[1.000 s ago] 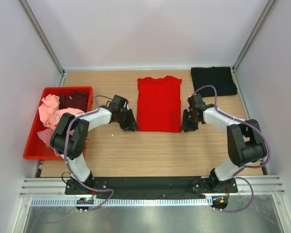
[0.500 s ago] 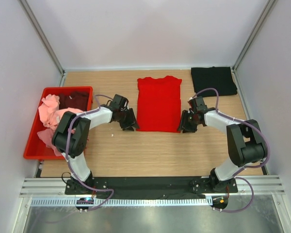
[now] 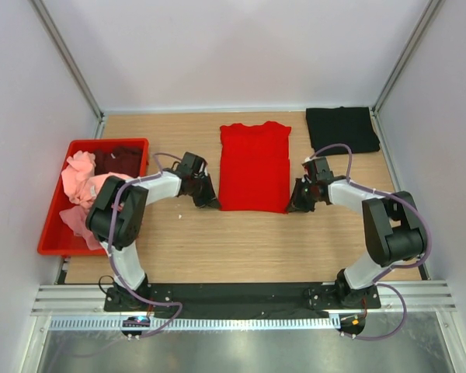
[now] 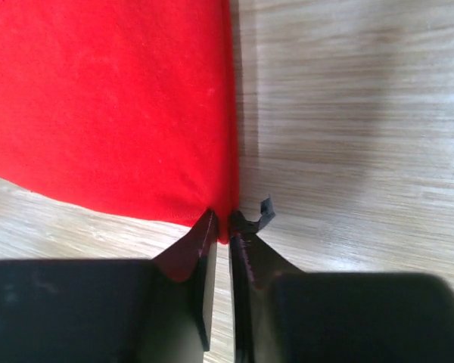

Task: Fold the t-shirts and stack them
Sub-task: Fold the tshirt

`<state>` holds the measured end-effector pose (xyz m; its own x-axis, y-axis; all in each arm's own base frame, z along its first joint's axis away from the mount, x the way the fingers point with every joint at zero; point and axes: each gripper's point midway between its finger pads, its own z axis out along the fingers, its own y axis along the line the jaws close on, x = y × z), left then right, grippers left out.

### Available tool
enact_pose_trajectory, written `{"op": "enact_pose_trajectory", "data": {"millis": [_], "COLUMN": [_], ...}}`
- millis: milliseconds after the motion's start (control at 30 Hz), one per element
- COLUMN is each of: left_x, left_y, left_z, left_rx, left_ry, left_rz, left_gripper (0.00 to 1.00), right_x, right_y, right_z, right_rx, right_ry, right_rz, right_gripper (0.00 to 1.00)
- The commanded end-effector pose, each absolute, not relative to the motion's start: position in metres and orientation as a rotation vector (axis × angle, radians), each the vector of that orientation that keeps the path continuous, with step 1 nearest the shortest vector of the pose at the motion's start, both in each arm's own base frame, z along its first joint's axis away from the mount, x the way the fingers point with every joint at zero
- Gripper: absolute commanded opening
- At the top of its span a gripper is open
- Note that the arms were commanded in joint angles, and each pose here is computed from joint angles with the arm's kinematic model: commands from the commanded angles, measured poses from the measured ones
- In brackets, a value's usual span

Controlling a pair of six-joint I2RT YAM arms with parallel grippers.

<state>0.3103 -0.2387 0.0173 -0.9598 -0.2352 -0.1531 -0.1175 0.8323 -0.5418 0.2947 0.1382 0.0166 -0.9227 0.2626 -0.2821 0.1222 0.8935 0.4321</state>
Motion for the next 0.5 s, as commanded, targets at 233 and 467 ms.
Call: {"op": "enact_pose_trajectory", "data": {"millis": [233,467], "left_x": [0.265,0.232], "left_y": [-0.222,-0.225], "left_z": [0.016,0.036], "left_rx": [-0.381,-0.357], "left_ry": [2.853,2.823], "left_rz": [-0.794,-0.878], "left_gripper": [0.0,0.0], "right_x": [0.25,0.217], "right_y": [0.12,0.104], "right_z": [0.024,0.037], "right_rx": [0.384,0.431], "right_ry": [2.754,2.757], "right_rz": [0.518,0.449], "right_gripper": [0.01,0.01]}}
